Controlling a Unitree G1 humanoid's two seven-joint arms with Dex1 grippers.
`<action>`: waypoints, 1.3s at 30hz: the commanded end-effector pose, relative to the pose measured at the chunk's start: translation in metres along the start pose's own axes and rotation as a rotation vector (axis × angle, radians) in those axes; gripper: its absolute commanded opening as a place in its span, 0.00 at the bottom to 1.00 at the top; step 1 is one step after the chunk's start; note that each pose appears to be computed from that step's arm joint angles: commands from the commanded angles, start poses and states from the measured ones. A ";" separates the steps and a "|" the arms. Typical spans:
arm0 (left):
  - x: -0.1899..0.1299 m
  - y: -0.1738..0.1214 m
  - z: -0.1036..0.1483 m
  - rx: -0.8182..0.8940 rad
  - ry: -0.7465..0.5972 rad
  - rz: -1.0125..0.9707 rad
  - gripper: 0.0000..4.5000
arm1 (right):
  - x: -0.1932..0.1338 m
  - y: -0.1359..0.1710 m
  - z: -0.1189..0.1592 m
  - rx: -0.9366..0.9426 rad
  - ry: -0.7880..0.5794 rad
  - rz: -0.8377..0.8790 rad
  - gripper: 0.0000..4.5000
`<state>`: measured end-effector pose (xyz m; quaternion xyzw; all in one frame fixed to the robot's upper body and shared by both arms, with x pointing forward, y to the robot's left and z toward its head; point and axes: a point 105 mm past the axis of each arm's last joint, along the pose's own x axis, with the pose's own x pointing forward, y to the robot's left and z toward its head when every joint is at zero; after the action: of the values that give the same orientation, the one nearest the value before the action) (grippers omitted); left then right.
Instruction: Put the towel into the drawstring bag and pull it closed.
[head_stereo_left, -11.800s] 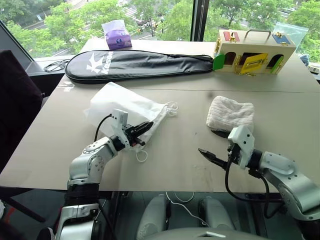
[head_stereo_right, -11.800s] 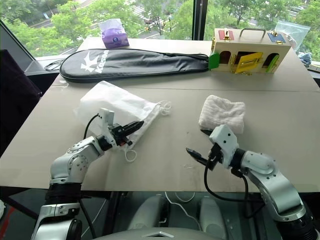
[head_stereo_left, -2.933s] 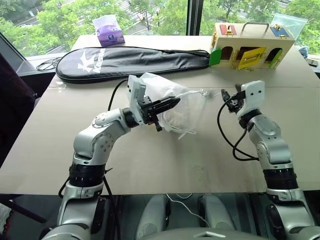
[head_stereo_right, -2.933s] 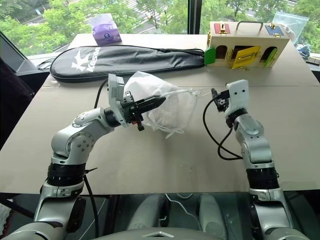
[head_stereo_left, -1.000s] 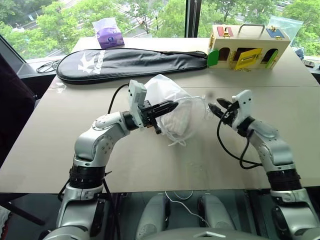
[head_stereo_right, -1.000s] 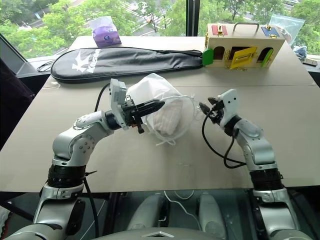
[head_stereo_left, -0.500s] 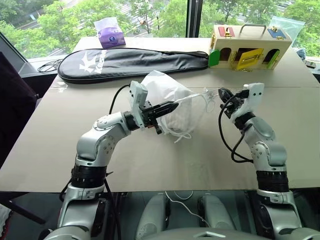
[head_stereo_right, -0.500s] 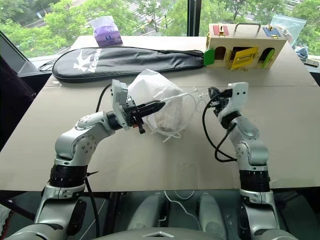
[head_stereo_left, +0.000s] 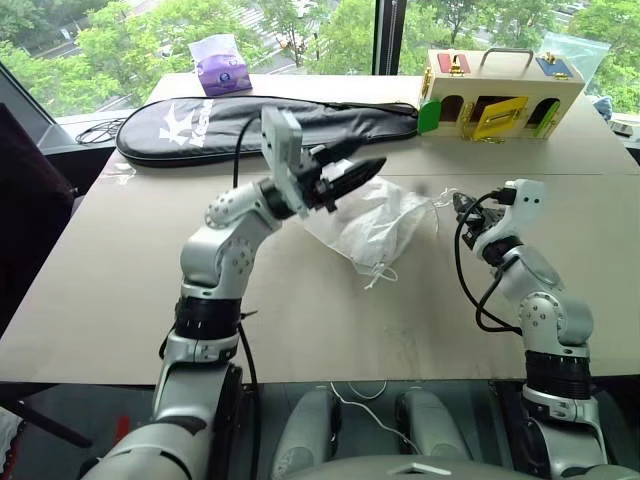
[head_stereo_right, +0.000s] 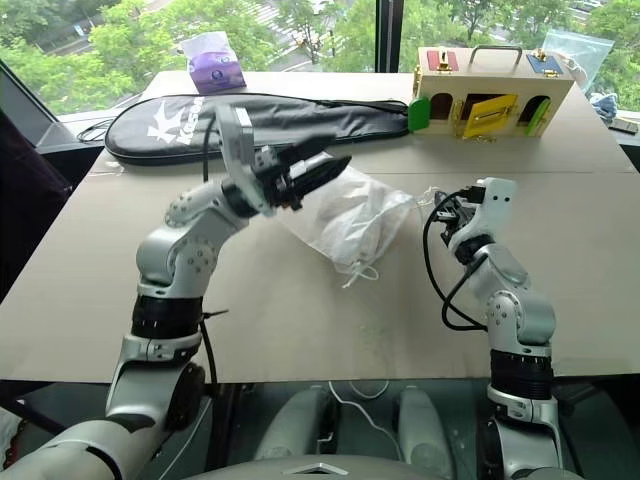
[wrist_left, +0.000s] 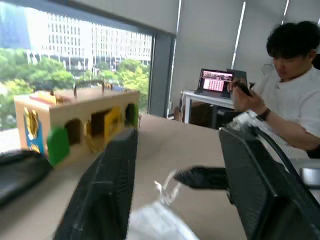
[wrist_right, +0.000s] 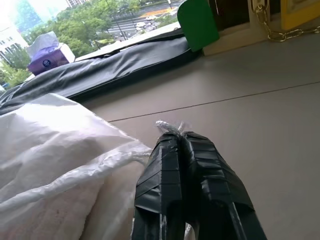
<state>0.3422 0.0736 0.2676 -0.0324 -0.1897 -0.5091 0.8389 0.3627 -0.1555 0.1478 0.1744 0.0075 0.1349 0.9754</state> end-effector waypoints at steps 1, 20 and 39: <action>-0.017 0.008 0.015 -0.066 -0.070 0.045 0.96 | -0.001 0.001 0.018 0.017 -0.050 -0.021 0.00; -0.084 -0.104 -0.103 0.027 0.487 -0.242 0.96 | 0.000 -0.005 0.002 0.097 0.008 -0.110 0.00; -0.057 -0.084 -0.139 -0.027 0.435 -0.210 0.96 | -0.002 -0.001 -0.001 0.083 0.011 -0.115 0.00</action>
<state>0.2805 0.0432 0.1011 0.0978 0.0119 -0.6010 0.7932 0.3632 -0.1550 0.1316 0.2180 0.0575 0.0773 0.9712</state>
